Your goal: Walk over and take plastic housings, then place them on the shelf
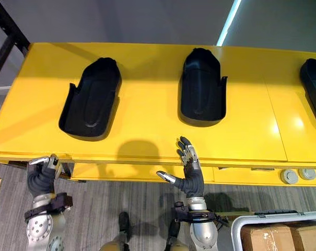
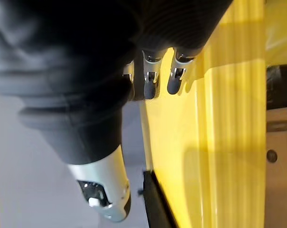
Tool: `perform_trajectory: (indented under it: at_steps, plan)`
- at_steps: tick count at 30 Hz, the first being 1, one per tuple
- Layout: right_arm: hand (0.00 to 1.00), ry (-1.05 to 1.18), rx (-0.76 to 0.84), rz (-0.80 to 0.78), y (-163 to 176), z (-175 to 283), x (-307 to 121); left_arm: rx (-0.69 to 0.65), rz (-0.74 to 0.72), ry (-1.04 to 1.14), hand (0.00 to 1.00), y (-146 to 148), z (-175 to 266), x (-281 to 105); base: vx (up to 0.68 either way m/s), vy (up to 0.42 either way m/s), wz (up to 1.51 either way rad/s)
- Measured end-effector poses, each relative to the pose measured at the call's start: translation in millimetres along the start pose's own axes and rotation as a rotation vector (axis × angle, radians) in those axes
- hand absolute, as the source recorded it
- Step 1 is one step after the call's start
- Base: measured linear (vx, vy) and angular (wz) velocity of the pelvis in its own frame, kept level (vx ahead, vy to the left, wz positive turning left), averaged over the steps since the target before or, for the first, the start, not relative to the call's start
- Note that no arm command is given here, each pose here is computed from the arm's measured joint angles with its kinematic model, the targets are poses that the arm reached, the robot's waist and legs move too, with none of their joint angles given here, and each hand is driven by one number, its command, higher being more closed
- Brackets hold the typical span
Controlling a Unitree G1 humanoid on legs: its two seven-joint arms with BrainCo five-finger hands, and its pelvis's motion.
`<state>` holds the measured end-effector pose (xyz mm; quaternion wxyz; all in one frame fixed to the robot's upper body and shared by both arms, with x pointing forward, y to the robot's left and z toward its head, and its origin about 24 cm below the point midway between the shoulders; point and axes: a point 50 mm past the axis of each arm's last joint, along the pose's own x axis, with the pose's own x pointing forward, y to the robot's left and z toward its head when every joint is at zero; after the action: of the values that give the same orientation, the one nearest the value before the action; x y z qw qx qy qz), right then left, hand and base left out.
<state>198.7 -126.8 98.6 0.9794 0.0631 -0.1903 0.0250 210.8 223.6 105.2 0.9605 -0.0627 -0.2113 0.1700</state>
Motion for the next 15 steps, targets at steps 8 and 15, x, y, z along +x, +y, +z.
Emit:
perform_trajectory:
  at_steps: [8, 15]
  plan:
    - [0.00, -0.004, -0.010, 0.058, 3, 1, 1, -0.008, -0.076, -0.034, 1.00, -2, 3, 17, -0.01, -0.009, -0.18]
    - [0.00, -0.016, -0.013, 0.067, 4, 2, 2, -0.046, -0.134, -0.036, 1.00, -14, 1, 29, 0.00, -0.001, 0.00]
